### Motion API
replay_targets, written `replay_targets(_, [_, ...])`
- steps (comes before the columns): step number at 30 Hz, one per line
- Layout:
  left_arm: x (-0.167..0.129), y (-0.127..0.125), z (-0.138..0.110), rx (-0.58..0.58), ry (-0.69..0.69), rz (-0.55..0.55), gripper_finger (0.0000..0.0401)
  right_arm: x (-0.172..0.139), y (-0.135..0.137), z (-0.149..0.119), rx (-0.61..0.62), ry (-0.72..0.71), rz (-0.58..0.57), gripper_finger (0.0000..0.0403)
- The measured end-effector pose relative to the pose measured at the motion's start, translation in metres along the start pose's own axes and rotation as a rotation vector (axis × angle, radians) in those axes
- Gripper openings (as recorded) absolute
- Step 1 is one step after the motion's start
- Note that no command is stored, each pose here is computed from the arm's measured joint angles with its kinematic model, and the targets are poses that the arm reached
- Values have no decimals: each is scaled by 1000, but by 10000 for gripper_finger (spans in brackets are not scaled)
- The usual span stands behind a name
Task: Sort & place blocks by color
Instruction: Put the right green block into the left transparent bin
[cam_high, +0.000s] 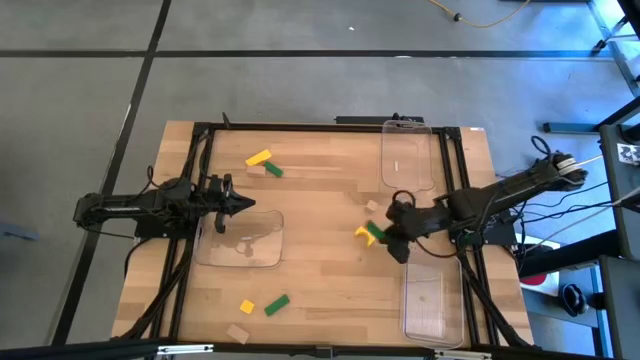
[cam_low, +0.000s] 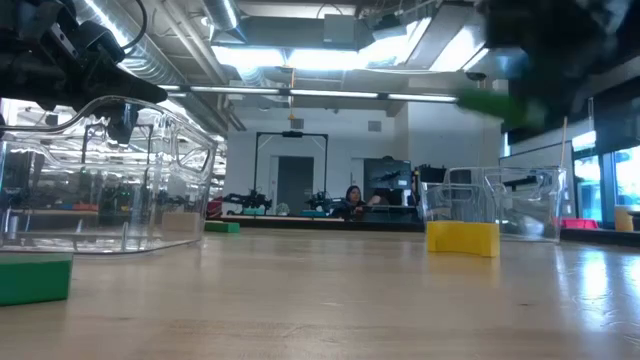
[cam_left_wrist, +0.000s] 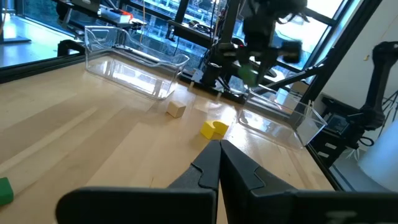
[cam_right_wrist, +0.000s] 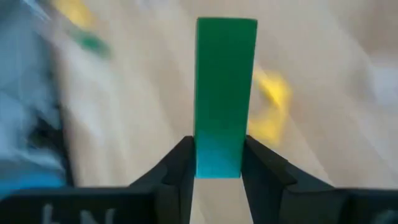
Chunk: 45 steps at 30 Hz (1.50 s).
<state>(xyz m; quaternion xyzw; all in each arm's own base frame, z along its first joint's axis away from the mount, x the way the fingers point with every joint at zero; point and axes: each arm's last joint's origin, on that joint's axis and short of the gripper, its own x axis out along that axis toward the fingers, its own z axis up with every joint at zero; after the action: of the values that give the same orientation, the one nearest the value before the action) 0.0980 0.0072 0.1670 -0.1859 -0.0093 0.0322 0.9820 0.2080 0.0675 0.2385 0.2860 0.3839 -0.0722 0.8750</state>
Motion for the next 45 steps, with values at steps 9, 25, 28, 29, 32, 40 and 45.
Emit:
replay_targets(9, [0,0,0,0,1,-1,0,-3,3,26,-24,-589,351,103])
replay_targets(25, [-2,1,16,-346,-258,131,0,-11,8,38,-52,-668,382,103])
replay_targets(28, [-4,2,23,-369,-369,191,0,-11,8,38,-51,-668,382,103])
replay_targets(29, [-5,1,26,-366,-403,181,0,-11,8,38,-52,-668,382,103])
replay_targets(32, [-8,-3,36,-357,-495,123,0,-11,8,38,-54,-669,381,103])
replay_targets(40, [4,-19,68,-256,-422,48,0,-12,8,39,-76,-677,374,103])
replay_targets(45, [41,-36,96,-22,-205,67,6,-12,9,39,-77,-681,375,103])
